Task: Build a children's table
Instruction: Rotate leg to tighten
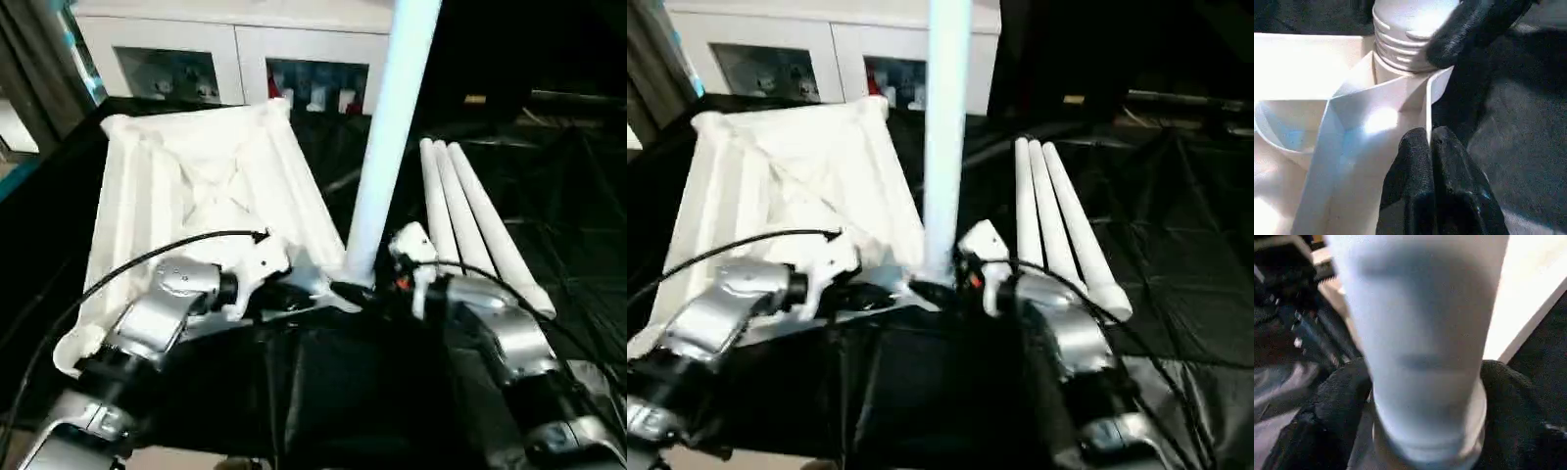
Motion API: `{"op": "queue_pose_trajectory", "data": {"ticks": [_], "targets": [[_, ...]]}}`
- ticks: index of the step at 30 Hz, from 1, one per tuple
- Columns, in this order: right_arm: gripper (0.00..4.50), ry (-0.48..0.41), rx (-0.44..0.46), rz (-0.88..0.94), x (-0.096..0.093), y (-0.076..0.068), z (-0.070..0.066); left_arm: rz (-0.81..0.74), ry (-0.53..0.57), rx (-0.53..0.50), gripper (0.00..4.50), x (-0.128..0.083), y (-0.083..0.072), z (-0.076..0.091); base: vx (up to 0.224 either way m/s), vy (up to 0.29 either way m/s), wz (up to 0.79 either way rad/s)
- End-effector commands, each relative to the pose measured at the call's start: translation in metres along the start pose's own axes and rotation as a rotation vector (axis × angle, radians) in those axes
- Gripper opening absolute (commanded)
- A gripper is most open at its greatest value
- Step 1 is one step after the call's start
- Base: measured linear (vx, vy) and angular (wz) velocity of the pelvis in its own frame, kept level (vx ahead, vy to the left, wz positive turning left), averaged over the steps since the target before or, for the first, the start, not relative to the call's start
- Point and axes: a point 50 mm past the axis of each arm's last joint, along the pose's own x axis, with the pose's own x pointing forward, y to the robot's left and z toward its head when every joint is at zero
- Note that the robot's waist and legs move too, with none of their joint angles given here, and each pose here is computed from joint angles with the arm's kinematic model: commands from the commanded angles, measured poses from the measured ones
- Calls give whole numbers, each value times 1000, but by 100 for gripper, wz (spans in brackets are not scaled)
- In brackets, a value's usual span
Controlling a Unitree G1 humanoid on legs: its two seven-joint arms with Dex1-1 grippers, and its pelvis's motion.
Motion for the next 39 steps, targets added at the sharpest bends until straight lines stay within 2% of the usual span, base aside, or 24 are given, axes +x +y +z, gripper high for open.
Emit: {"op": "queue_pose_trajectory", "data": {"ticks": [1,2,6,10,14,16,19,20,22,25,26,28,31,39], "targets": [[338,-1,-4,20,1,3,1,-27,-10,18,0,0,-3,3,0,0,0],[315,-1,-1,22,1,4,1,-22,-11,17,0,0,-2,3,0,0,0],[287,-4,18,22,4,8,-2,-11,-20,15,0,2,-2,5,0,0,0],[280,-13,42,-33,8,7,-5,7,-28,12,0,6,-1,7,0,0,0],[277,14,77,-228,18,-2,-16,121,-28,-22,0,19,7,11,0,0,0],[277,23,79,-266,20,-3,-18,145,-29,-32,0,22,8,12,0,0,0],[277,47,155,-407,27,-9,-26,231,-22,-60,0,33,14,16,0,0,0],[276,58,215,-496,34,-10,-31,296,-25,-90,0,43,17,20,0,0,0],[276,58,263,-534,44,-7,-32,343,-34,-113,0,53,18,26,0,0,0],[276,13,274,-476,59,2,-25,318,-56,-105,0,63,13,34,0,0,0],[332,-8,277,-451,61,4,-22,304,-59,-101,0,65,11,35,0,0,0],[346,-33,268,-424,62,4,-17,287,-62,-92,0,65,10,35,0,0,0],[368,-56,219,-388,58,0,-10,252,-59,-69,0,60,9,32,0,0,0],[368,-54,86,-160,32,-2,-1,101,-43,-28,0,41,0,20,0,0,0]]}}
